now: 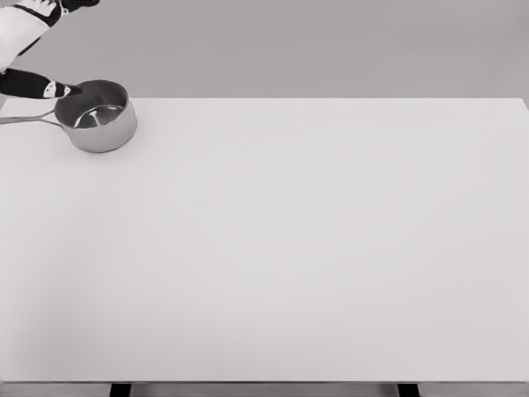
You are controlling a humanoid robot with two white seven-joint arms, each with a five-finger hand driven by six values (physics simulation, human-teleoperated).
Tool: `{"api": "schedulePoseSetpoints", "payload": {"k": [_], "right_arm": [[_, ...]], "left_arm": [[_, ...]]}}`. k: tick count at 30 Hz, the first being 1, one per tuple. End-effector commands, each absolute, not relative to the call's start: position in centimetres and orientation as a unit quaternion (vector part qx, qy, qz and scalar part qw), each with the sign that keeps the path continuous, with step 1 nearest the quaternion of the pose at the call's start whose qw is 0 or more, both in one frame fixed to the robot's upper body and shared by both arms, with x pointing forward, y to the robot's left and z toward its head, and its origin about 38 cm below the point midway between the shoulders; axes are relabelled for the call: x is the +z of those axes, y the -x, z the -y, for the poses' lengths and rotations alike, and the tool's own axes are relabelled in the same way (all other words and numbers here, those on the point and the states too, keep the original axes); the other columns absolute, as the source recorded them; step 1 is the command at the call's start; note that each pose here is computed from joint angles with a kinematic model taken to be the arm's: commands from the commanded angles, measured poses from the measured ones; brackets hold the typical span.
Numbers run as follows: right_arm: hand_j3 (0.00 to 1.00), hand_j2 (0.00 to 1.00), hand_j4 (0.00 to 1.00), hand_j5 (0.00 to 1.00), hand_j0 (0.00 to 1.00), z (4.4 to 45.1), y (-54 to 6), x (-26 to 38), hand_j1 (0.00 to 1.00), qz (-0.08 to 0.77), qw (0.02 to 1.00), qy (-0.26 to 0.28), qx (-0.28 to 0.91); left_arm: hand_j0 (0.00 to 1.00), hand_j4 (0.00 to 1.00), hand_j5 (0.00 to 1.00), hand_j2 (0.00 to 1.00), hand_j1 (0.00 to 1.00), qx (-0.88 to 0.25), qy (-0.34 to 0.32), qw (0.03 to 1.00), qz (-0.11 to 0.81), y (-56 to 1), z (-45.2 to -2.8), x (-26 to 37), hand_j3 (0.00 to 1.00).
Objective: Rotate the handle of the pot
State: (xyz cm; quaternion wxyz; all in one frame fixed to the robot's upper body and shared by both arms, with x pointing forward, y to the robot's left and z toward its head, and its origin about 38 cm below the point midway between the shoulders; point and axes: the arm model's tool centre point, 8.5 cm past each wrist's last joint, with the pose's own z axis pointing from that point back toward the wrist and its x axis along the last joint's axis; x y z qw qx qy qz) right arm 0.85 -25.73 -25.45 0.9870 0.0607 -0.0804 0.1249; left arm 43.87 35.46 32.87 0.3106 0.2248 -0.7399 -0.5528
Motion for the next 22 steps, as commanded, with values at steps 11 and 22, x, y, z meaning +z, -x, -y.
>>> {"api": "schedulePoseSetpoints", "payload": {"k": [11, 22], "right_arm": [[1.00, 1.00, 1.00, 1.00, 1.00, 25.7, -0.9, -25.5, 1.00, 0.080, 0.987, -0.061, 0.125], [1.00, 1.00, 1.00, 1.00, 1.00, 25.7, -0.9, -25.5, 1.00, 0.080, 0.987, -0.061, 0.125]], "left_arm": [[1.00, 1.00, 1.00, 1.00, 1.00, -0.628, -0.018, 0.221, 0.746, -37.3, -24.6, 28.0, 1.00], [1.00, 1.00, 1.00, 1.00, 1.00, -0.664, -0.042, 0.224, 0.712, -36.9, -25.6, 26.7, 1.00]]}}
